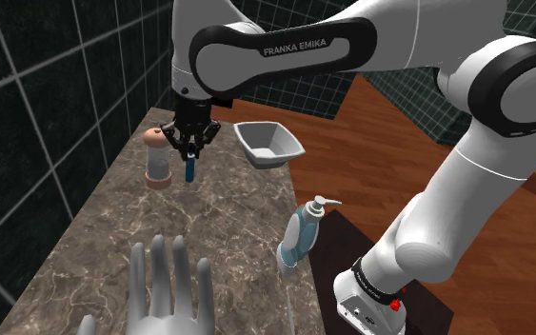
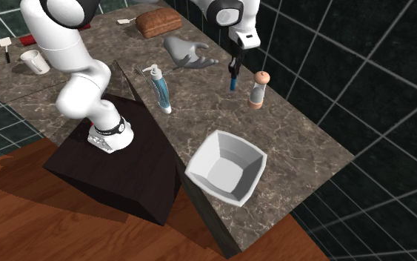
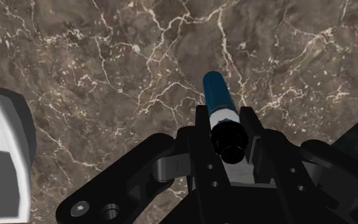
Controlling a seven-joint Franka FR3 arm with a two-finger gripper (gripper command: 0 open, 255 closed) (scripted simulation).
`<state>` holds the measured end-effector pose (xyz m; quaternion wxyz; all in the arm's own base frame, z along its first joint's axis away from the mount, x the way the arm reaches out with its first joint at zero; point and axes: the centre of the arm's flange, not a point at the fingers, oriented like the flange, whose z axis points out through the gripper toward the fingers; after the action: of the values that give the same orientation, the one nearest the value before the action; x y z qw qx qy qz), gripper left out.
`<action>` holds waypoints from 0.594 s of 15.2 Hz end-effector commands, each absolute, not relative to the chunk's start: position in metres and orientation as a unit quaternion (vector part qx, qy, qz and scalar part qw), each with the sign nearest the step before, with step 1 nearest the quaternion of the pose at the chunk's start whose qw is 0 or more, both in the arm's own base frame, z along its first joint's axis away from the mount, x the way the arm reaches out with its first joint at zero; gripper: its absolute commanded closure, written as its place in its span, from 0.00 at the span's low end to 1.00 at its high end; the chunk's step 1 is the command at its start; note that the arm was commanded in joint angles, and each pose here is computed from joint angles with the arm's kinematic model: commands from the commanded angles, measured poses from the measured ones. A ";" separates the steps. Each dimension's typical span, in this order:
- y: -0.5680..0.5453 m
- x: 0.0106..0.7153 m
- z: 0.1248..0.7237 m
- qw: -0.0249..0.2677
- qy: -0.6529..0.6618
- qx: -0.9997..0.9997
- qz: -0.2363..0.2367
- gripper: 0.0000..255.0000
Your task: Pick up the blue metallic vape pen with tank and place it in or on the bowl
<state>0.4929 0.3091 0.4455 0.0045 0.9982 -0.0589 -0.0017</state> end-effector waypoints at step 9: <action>0.309 0.494 0.498 0.005 -0.059 0.998 -0.002 1.00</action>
<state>0.4943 0.3097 0.4924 0.0045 0.9982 -0.0590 -0.0017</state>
